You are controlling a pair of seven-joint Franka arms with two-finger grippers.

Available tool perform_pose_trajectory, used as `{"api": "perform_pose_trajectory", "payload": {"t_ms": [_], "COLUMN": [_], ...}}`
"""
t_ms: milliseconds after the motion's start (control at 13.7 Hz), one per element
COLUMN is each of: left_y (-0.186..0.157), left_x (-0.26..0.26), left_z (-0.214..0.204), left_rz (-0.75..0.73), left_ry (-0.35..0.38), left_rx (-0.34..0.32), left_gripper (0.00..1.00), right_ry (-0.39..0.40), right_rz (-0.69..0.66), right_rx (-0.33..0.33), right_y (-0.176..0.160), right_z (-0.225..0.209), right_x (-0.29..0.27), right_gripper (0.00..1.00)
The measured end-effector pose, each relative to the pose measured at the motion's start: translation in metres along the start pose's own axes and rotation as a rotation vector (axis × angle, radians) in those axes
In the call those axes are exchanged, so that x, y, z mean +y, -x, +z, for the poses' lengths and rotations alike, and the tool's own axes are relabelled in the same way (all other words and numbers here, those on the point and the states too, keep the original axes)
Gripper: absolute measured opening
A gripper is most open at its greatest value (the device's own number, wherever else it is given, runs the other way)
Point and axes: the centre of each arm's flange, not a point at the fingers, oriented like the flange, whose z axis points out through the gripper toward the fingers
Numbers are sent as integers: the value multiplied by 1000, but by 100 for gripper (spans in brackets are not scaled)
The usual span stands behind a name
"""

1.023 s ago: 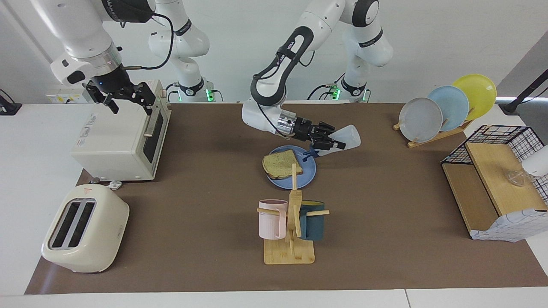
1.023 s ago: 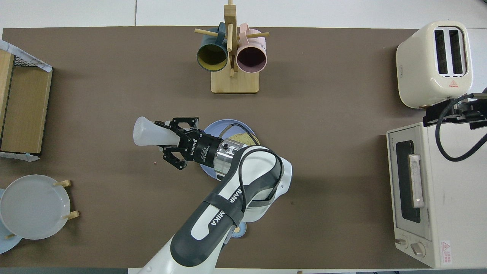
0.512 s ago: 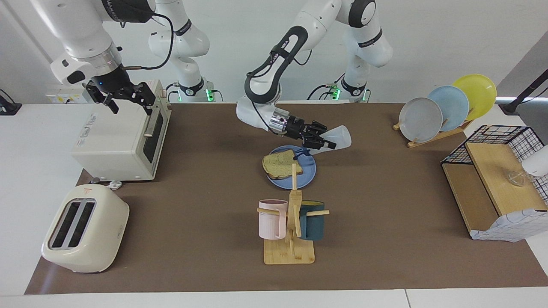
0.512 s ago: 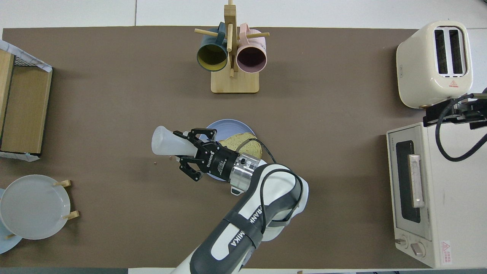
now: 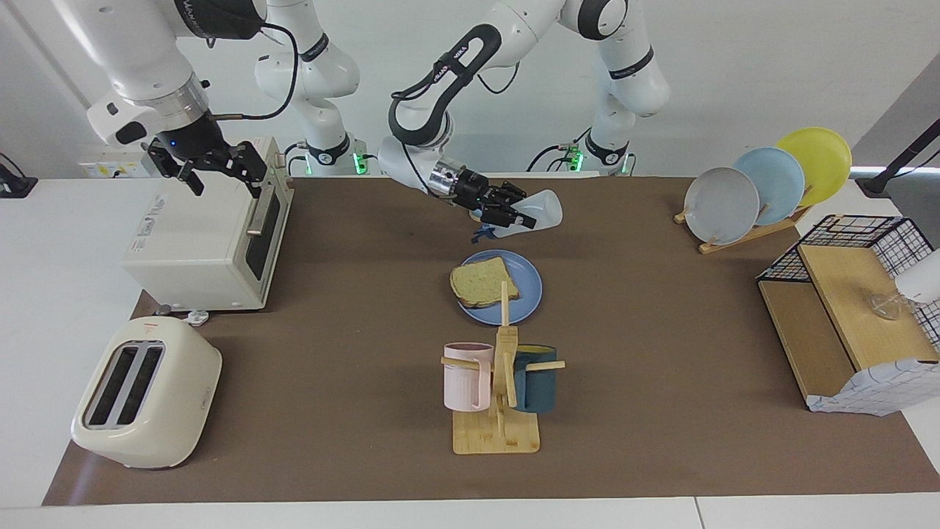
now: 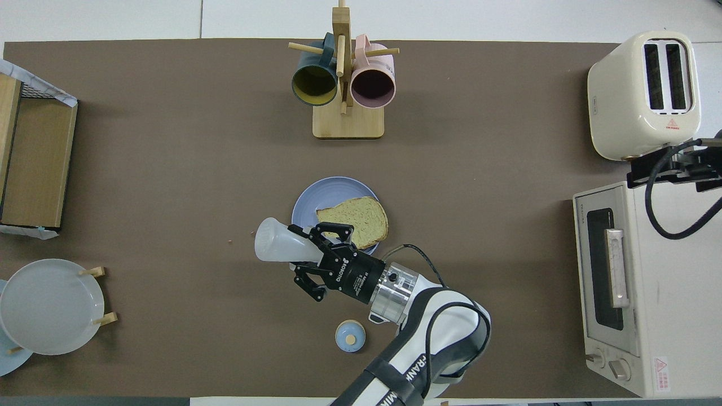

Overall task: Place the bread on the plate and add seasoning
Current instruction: 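Tilt the bottle over the toast and shake it with the left gripper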

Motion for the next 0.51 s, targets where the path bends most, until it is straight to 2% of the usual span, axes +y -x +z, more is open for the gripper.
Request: {"api": "perform_pose_trajectory", "payload": {"t_ms": [219, 512], "left_y": [-4, -6], "left_x": [-24, -31], "left_z": [52, 69], "left_rz": [-16, -108], "left_ry": [66, 111], "left_rx": [4, 35], "left_gripper": [48, 48], "right_ry": [0, 0], "right_rz": [0, 0], "right_rx": [0, 0], "right_y": [0, 0], "right_z": [0, 0], "right_x": [0, 0], "right_gripper": [100, 100]}}
